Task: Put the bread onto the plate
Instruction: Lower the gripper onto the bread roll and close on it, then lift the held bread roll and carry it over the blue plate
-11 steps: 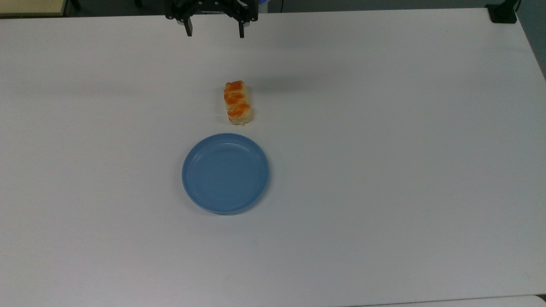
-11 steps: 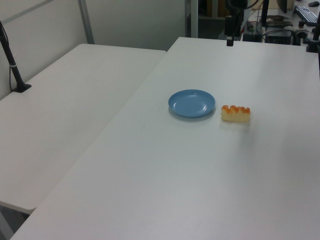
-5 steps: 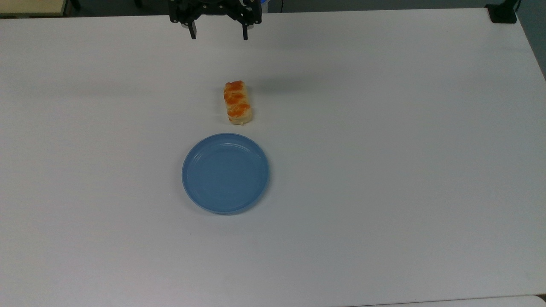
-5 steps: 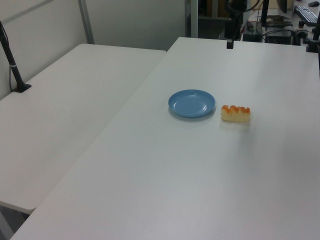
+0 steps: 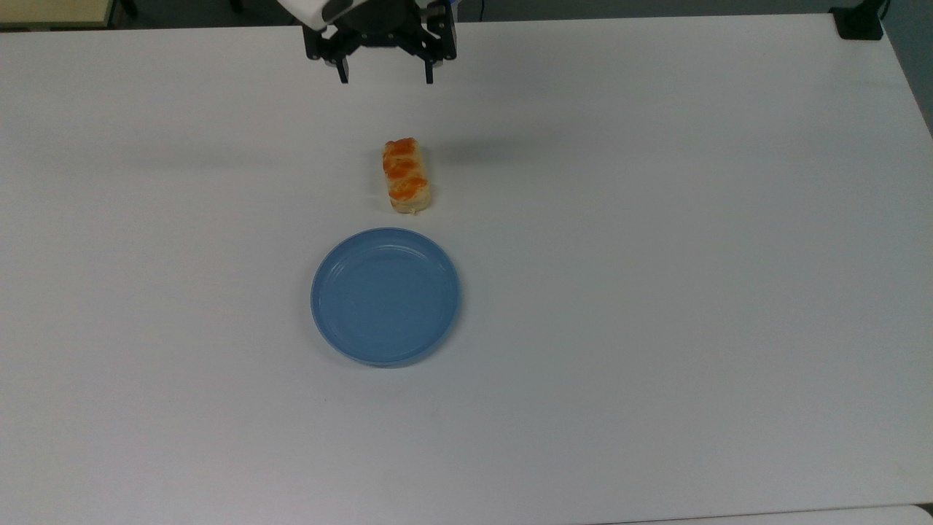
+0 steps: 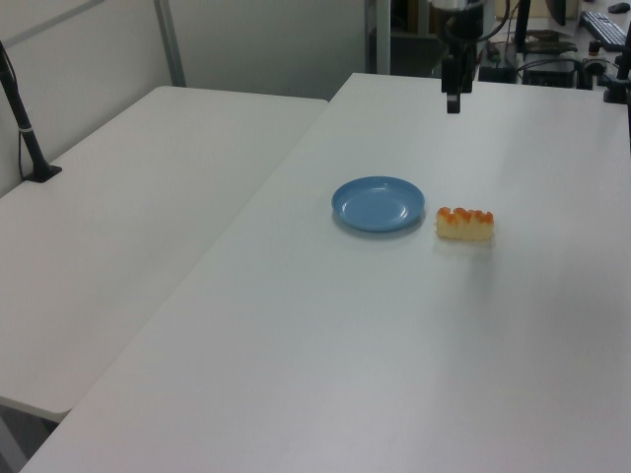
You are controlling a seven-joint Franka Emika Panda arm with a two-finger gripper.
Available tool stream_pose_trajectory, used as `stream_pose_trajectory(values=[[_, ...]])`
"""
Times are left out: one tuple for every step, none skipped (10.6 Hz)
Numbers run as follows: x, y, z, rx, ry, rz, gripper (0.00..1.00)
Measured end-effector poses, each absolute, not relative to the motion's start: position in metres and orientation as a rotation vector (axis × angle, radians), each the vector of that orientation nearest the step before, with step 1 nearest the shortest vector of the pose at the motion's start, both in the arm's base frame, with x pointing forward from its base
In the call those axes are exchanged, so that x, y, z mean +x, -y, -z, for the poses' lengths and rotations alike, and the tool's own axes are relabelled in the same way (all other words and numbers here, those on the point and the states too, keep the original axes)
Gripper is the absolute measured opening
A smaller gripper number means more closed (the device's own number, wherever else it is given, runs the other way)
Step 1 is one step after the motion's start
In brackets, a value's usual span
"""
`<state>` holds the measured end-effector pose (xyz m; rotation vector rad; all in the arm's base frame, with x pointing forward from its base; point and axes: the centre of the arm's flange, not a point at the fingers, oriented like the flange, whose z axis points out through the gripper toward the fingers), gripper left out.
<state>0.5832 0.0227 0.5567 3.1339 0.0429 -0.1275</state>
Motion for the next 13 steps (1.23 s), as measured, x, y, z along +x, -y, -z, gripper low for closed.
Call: stream_pose_trajectory(values=[[0.587,-0.025,-0.54,3.133,-0.048,0.138,1.0],[0.591,-0.026,-0.515,3.132,-0.051,0.138,1.0],[0.593,-0.029,-0.482,3.118,-0.067,0.145,1.0],[0.59,-0.033,-0.447,3.086,-0.1,0.172,1.0],[0.585,-0.035,-0.413,3.05,-0.137,0.206,1.0],[0.58,-0.038,-0.385,3.024,-0.172,0.232,1.0],[0.576,-0.042,-0.364,3.003,-0.204,0.255,1.0],[0.573,-0.045,-0.346,2.985,-0.23,0.279,1.0],[0.572,-0.047,-0.333,2.976,-0.246,0.289,1.0],[0.573,-0.048,-0.323,2.974,-0.253,0.294,0.95],[0.574,-0.05,-0.317,2.973,-0.259,0.296,0.93],[0.575,-0.051,-0.316,2.973,-0.265,0.293,0.85],[0.575,-0.052,-0.317,2.973,-0.266,0.289,0.68]])
